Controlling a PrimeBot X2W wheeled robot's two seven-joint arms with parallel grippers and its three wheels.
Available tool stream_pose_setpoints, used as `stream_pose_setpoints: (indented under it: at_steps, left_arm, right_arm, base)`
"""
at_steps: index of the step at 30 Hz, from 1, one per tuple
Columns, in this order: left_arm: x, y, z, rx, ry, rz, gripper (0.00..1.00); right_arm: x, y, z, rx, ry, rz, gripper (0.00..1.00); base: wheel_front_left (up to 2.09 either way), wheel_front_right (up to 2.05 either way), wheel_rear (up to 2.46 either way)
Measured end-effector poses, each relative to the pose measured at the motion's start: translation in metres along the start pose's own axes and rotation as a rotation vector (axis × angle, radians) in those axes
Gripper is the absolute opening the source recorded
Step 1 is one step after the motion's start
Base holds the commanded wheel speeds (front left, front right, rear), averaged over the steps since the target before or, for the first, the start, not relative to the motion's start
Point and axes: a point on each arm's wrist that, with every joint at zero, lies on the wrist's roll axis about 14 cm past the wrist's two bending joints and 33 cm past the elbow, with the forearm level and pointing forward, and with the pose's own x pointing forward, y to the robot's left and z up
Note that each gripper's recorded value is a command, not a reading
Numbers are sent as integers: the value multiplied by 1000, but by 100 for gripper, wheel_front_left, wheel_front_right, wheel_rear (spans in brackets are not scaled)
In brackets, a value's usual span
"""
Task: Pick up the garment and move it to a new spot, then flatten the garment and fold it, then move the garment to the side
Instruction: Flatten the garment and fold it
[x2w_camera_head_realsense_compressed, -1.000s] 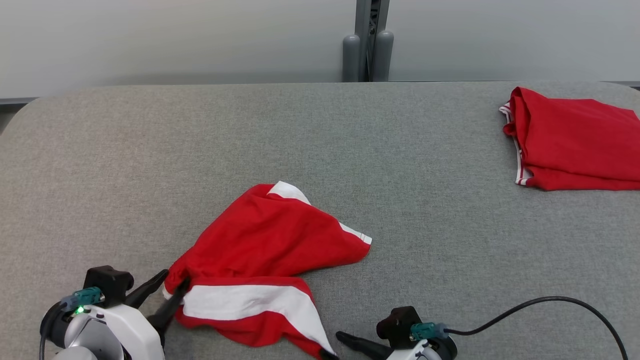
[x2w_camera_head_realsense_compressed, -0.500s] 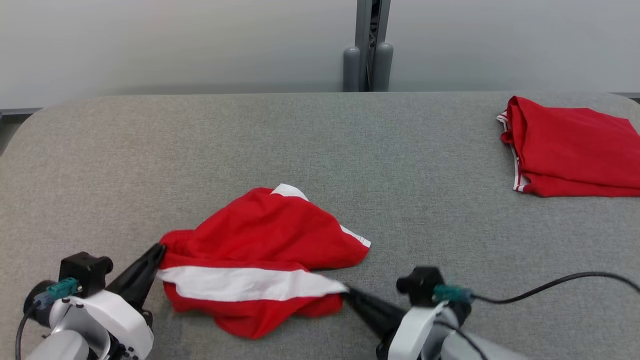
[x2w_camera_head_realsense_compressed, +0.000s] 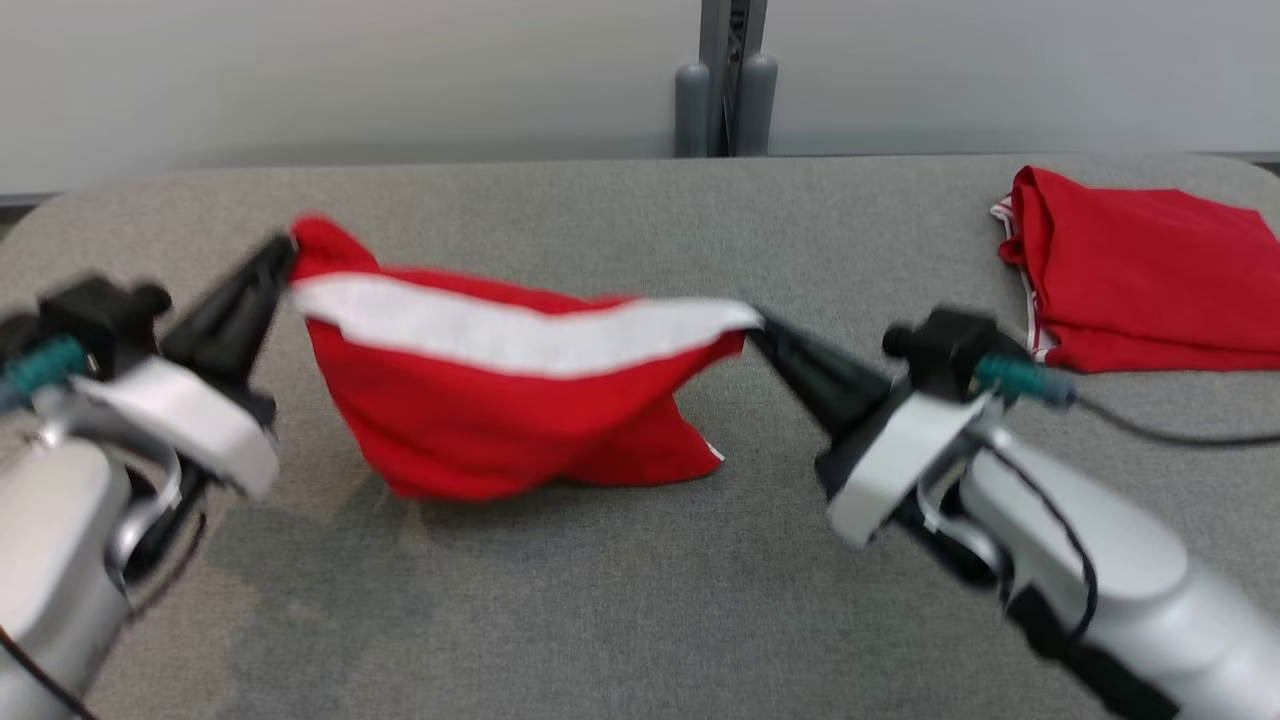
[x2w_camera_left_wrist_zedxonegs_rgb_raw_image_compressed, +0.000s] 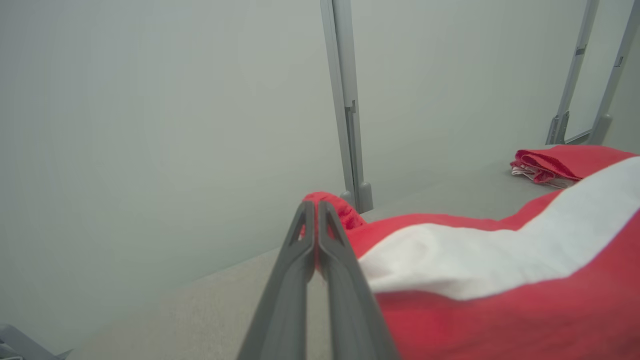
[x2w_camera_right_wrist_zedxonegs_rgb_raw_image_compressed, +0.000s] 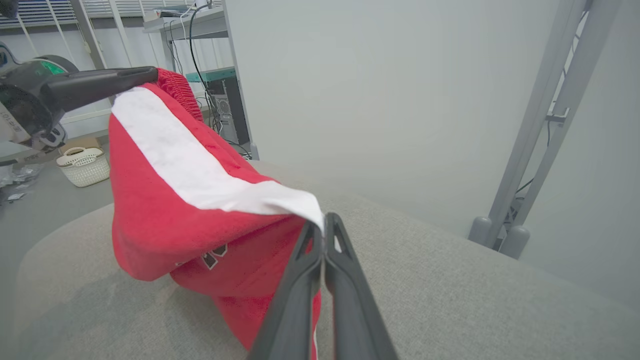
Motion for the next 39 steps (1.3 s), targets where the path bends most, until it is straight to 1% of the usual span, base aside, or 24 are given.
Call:
stream_pose_setpoints:
  at_steps: [2,5,7,8,9,11,12,15,17,20,22,24,26,28,29,31,33,36,39]
  left_arm:
    - [20,6,20,19,-29,-6,0]
    - [51,13,44,81,-53,-27,0]
    - [72,21,62,78,-79,-21,0]
    - [72,21,62,78,-79,-21,0]
    - [93,29,76,111,-86,-17,0]
    - [114,35,86,53,-93,-7,0]
    - [124,37,88,53,-90,-6,0]
    - [152,52,99,67,-100,15,0]
    - [170,56,101,108,-92,19,0]
    - [195,56,101,110,-95,15,0]
    - [209,58,109,119,-117,21,0]
    - [220,58,125,101,-169,27,0]
    - [228,58,139,120,-202,36,0]
    - [235,58,154,121,-245,45,0]
    - [235,58,154,121,-245,45,0]
    - [239,56,160,120,-279,52,0]
    - [244,53,155,106,-290,47,0]
    - [250,62,131,99,-263,66,0]
    - [252,75,98,56,-219,96,0]
  right_arm:
    - [11,-20,16,-52,-14,-15,0]
    - [30,-52,44,-63,-47,-54,0]
    - [42,-73,62,-51,-70,-83,0]
    - [42,-73,62,-51,-70,-83,0]
    - [54,-94,75,-39,-76,-112,0]
    - [66,-115,88,1,-86,-146,0]
    - [72,-125,95,3,-94,-159,0]
    - [87,-154,107,-4,-95,-202,0]
    - [98,-168,109,-9,-89,-223,0]
    - [108,-191,111,-37,-78,-267,0]
    - [110,-205,115,-76,-75,-299,0]
    - [110,-219,127,-102,-103,-338,0]
    - [109,-229,141,-161,-120,-368,0]
    - [109,-240,156,-196,-151,-400,0]
    - [109,-240,156,-196,-151,-400,0]
    - [111,-245,164,-237,-166,-414,0]
    - [118,-246,168,-266,-179,-407,0]
    - [132,-240,147,-283,-146,-372,0]
    - [140,-235,119,-282,-111,-336,0]
  base:
    - [0,0,0]
    - [0,0,0]
    - [0,0,0]
    - [0,0,0]
    - [0,0,0]
    - [0,0,0]
    - [0,0,0]
    - [0,0,0]
    - [0,0,0]
    - [0,0,0]
    - [0,0,0]
    - [0,0,0]
    - [0,0,0]
    - [0,0,0]
    - [0,0,0]
    - [0,0,0]
    - [0,0,0]
    - [0,0,0]
    - [0,0,0]
